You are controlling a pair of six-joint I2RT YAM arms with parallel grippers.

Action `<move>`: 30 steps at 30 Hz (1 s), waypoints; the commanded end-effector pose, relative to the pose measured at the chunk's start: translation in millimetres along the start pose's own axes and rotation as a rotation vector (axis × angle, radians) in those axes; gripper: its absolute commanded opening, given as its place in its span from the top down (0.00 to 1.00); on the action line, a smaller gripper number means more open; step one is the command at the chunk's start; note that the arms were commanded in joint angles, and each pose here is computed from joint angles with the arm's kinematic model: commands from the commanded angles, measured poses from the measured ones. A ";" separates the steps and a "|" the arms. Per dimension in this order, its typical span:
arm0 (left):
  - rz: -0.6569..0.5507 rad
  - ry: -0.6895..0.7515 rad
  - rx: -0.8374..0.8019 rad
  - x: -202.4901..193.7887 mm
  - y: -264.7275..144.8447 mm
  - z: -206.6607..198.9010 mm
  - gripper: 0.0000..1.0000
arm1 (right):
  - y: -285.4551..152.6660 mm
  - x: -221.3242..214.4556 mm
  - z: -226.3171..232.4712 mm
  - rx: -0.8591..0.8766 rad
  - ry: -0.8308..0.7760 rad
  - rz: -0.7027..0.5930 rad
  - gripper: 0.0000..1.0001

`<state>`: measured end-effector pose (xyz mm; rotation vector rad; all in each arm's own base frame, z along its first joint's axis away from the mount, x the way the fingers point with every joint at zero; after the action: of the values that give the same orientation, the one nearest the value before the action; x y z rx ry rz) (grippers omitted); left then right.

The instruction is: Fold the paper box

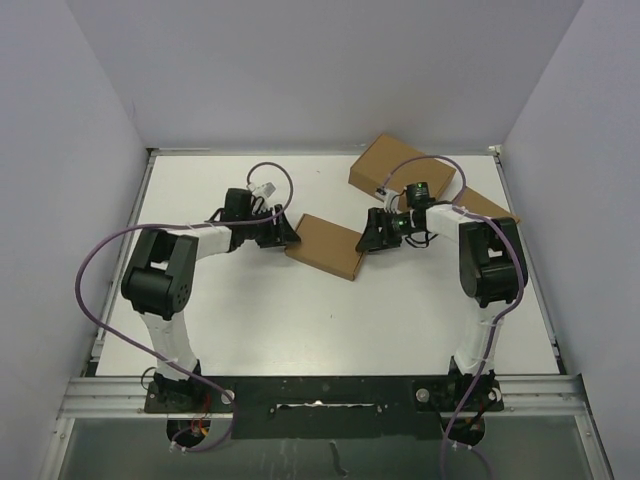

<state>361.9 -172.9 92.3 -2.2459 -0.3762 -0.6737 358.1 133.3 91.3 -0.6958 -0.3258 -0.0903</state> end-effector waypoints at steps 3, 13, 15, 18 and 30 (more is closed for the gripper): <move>0.010 0.054 -0.104 -15.5 -3.6 -33.7 0.50 | -10.0 13.1 1.6 -0.064 -0.064 -0.020 0.47; 0.055 0.064 -0.117 -41.4 -5.2 -59.5 0.49 | -18.1 8.4 -4.5 -0.109 -0.094 -0.007 0.60; 0.055 0.058 -0.105 -39.7 -7.9 -60.5 0.49 | -19.9 9.2 -3.6 -0.113 -0.104 -0.011 0.60; 0.052 0.054 -0.066 -36.7 -16.0 -61.9 0.46 | -26.9 14.1 -2.0 -0.120 -0.132 -0.022 0.58; -0.287 0.229 0.024 17.2 -119.6 -96.8 0.34 | -110.4 37.2 45.4 -0.219 -0.510 -0.169 0.44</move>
<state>287.1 -178.7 163.2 -2.1760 -0.4193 -0.7993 357.9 89.3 134.8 -0.8714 -0.5683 -0.0785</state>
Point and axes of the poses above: each gripper's point midway between its finger pads, its own y axis out along the fingers, its own z axis along the line the jaws close on, x = y × z, the point moved 8 cm from there along -y, back along the fingers, and after that the axes turned 9 degrees about y, right-handed, at the moved point
